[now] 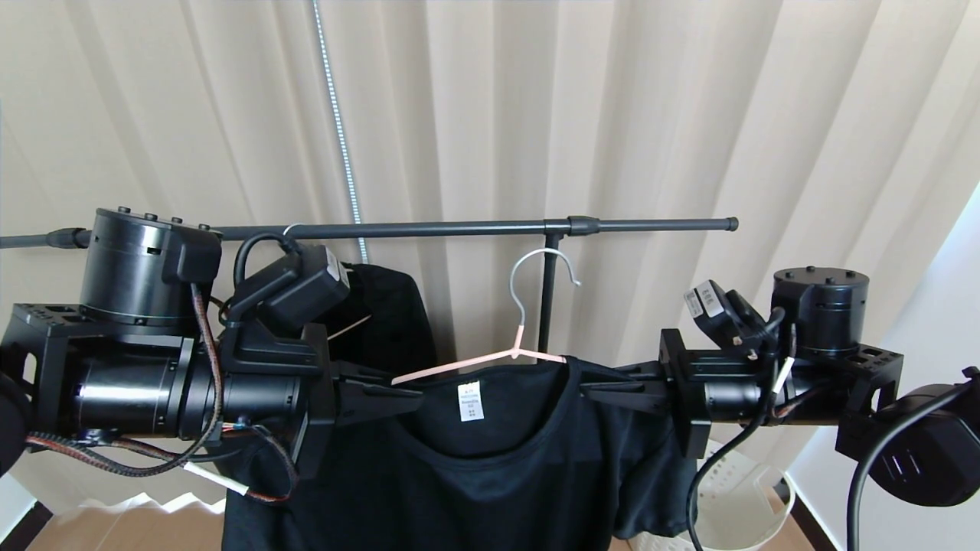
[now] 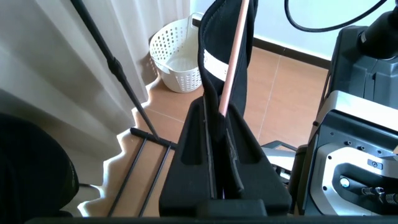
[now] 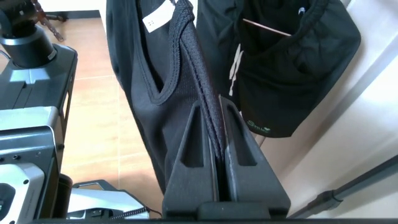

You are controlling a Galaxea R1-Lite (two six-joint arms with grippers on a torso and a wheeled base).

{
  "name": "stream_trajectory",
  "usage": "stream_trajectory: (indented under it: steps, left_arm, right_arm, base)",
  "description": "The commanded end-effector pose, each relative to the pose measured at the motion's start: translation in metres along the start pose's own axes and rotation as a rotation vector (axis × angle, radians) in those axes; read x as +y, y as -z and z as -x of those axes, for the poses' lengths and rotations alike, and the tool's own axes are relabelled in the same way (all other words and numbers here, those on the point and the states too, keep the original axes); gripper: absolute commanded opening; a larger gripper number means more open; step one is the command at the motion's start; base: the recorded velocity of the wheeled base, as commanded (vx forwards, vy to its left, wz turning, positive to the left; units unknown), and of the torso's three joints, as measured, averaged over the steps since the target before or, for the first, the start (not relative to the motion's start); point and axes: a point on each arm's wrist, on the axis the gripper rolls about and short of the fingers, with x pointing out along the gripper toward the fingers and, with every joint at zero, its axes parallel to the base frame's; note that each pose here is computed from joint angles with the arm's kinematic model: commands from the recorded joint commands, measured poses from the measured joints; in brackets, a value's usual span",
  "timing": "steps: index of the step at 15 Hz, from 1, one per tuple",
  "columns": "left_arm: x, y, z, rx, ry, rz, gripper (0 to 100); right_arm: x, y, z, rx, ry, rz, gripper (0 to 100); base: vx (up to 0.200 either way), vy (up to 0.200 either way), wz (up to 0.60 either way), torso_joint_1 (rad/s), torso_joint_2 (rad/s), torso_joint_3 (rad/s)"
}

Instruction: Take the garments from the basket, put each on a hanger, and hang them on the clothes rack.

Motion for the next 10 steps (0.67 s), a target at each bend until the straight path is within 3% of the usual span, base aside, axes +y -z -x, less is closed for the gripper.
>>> stream_trajectory:
  steps: [1,2,5,10]
  left_arm:
    - [-0.001,-0.001,0.002,-0.006,-0.002,-0.005,0]
    - [0.0,-0.001,0.002,-0.006,-0.005,-0.003,0]
    - [-0.002,-0.003,0.005,-0.015,-0.008,-0.01,0]
    - [-0.008,0.006,0.014,-0.009,-0.021,0.003,0]
  right_arm:
    - [0.0,0.0,0.0,0.0,-0.001,-0.001,0]
    - [0.0,0.001,0.0,0.003,-0.001,-0.003,100]
    - [0.0,0.002,0.002,0.003,0.003,-0.005,100]
    - [-0.009,0.0,0.016,-0.041,0.052,0.107,100]
  base:
    - [0.0,0.0,0.0,0.0,0.0,0.0]
    - [0.0,0.0,0.0,0.0,0.0,0.0]
    - [0.0,0.0,0.0,0.0,0.0,0.0]
    - [0.0,0.0,0.0,0.0,0.0,0.0]
